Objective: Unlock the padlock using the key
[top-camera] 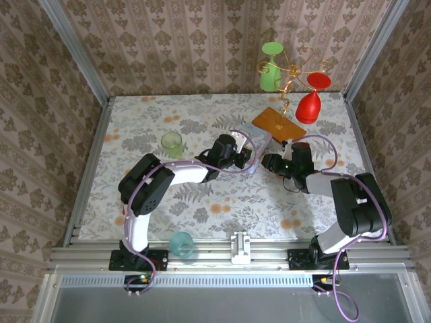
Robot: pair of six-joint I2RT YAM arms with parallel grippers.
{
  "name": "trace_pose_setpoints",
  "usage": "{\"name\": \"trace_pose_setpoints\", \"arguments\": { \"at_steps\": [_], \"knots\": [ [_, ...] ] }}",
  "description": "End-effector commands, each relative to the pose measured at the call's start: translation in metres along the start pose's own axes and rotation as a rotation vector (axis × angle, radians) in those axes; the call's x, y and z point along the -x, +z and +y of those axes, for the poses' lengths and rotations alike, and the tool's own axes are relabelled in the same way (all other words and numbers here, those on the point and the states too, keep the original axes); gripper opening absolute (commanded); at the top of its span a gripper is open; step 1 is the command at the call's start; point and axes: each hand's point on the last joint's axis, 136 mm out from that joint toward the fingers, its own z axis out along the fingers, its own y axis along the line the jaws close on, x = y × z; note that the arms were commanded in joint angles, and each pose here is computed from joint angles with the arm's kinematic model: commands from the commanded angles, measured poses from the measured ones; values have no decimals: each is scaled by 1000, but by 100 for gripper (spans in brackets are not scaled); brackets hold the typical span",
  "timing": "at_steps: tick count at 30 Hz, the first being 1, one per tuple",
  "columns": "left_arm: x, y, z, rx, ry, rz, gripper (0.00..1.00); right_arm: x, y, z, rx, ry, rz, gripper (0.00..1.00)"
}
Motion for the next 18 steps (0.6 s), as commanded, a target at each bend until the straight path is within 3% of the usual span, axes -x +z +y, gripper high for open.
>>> {"name": "trace_pose_setpoints", "arguments": {
  "at_steps": [1,4,6,9,13,15,18],
  "knots": [
    [-164,-22,63,209,-89,505,20,28,1,27,122,-11,-60,0],
    [-162,-24,64,210,-92,498,20,5,0,35,237,62,9,3],
    [-163,-25,65,212,-96,498,20,-10,2,24,198,101,72,8],
    [-162,-24,64,204,-102,491,20,-30,8,-7,73,125,145,7],
    [-160,-24,62,203,-104,487,20,-42,11,-25,34,148,159,12],
    [-159,-25,63,207,-101,487,20,-48,15,-28,46,156,169,7],
    [-157,-25,63,209,-97,484,20,-57,20,-42,3,170,192,12]
  ]
}}
